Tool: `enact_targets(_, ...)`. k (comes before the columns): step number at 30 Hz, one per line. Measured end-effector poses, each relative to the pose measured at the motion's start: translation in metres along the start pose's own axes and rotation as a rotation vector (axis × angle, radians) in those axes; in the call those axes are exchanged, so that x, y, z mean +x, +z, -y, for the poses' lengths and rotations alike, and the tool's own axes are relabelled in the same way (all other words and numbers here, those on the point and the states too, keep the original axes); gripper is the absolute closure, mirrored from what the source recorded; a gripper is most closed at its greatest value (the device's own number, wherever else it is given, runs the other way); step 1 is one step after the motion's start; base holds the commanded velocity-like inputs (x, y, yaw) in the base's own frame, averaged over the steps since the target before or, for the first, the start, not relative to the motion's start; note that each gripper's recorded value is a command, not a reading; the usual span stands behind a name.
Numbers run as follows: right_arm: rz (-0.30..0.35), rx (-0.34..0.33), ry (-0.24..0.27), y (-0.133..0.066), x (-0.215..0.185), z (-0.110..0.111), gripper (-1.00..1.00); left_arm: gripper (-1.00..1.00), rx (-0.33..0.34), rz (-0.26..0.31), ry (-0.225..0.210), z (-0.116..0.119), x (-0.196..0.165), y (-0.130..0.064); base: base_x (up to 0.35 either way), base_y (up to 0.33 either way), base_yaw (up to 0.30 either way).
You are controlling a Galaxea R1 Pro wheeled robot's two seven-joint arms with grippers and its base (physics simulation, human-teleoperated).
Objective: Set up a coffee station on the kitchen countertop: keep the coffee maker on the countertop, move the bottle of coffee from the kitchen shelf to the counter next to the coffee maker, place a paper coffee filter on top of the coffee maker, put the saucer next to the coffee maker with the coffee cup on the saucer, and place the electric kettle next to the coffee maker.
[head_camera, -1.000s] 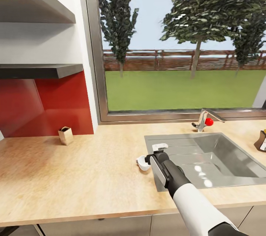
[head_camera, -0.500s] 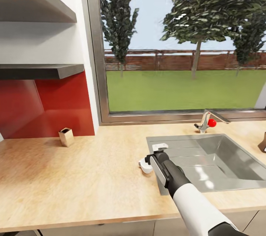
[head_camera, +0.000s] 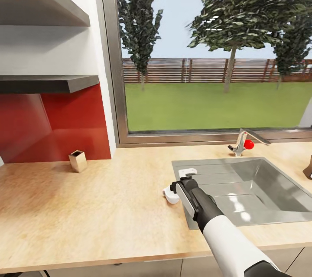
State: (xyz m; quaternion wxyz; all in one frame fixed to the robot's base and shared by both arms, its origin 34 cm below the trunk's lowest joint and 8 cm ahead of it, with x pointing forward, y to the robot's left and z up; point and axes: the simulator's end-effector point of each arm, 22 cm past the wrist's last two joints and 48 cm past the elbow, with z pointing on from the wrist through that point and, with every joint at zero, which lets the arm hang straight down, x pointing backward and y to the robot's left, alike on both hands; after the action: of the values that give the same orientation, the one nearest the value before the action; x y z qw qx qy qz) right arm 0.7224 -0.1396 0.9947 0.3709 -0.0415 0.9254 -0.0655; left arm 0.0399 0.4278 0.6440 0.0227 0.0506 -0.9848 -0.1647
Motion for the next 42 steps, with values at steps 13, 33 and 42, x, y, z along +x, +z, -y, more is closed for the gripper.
enact_targets(13,-0.028,0.003,-0.008,0.005,0.012,0.000,-1.00,-1.00,0.000,0.001,0.000,0.000,-0.001,0.000,0.000,0.014,0.000)
enact_targets(33,-0.044,0.004,-0.012,0.008,0.019,0.000,-1.00,-1.00,0.000,0.000,0.002,0.000,0.000,0.000,0.000,0.006,0.000)
enact_targets(42,-0.047,0.004,-0.013,0.008,0.020,0.000,-1.00,-1.00,0.000,0.001,0.001,0.000,-0.001,0.000,0.000,0.037,0.000)
